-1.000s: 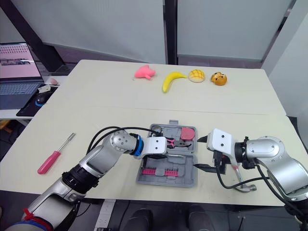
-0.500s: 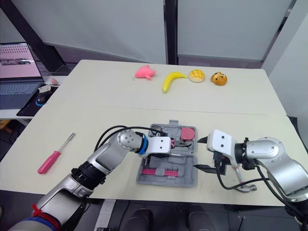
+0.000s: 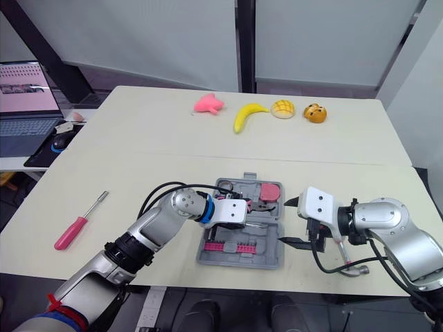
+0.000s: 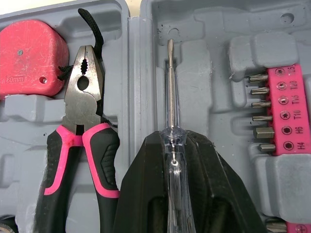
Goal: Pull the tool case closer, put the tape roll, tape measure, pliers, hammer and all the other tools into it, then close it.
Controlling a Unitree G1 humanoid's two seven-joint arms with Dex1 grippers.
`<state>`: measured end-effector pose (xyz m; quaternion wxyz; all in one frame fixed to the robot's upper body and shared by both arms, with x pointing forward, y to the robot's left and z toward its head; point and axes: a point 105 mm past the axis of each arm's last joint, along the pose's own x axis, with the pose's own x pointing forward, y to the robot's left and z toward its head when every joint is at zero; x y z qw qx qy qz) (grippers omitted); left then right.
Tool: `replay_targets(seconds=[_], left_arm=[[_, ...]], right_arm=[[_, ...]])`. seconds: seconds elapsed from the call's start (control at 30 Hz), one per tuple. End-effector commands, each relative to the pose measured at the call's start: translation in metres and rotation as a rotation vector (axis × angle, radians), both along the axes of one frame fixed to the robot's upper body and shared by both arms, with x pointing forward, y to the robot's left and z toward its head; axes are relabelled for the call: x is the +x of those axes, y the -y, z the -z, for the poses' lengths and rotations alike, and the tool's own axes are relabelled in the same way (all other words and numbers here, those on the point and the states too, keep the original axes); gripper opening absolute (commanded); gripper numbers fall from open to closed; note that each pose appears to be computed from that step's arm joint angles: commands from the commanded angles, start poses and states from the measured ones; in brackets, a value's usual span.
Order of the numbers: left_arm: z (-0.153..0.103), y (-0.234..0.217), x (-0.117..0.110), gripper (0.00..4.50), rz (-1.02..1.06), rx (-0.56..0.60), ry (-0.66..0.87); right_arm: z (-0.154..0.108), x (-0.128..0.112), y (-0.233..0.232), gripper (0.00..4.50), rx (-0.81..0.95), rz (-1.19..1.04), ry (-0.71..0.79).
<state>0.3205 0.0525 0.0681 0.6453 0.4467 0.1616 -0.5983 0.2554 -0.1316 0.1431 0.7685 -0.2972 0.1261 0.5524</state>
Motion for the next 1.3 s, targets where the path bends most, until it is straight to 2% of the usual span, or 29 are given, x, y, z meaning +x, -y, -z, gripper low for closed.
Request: replay_targets(seconds=[0.03, 0.23, 0.37, 0.5, 1.0, 1.3], left_arm=[[-0.006, 0.004, 0.001, 0.22, 0.015, -0.013, 0.027], [-0.004, 0.004, 0.001, 0.22, 0.012, -0.014, 0.017], [-0.006, 0.004, 0.001, 1.67, 0.011, -0.022, 0.024], [-0.011, 0.006, 0.002, 2.74, 0.024, -0.028, 0.048], [-0.023, -0.027, -0.002, 2.74, 0.016, -0.004, 0.061], [-0.026, -0.014, -0.003, 2.74, 0.022, -0.063, 0.051]], right_arm=[[-0.008, 0.000, -0.002, 4.50, 0.002, -0.016, 0.048], [-0.009, 0.001, -0.003, 4.50, -0.001, -0.017, 0.054], [-0.009, 0.002, -0.004, 4.50, 0.002, -0.018, 0.054], [-0.009, 0.002, -0.004, 4.50, 0.004, -0.017, 0.052], [-0.009, 0.002, -0.002, 4.50, -0.003, -0.021, 0.044], [-0.009, 0.002, -0.003, 4.50, -0.006, -0.027, 0.042]])
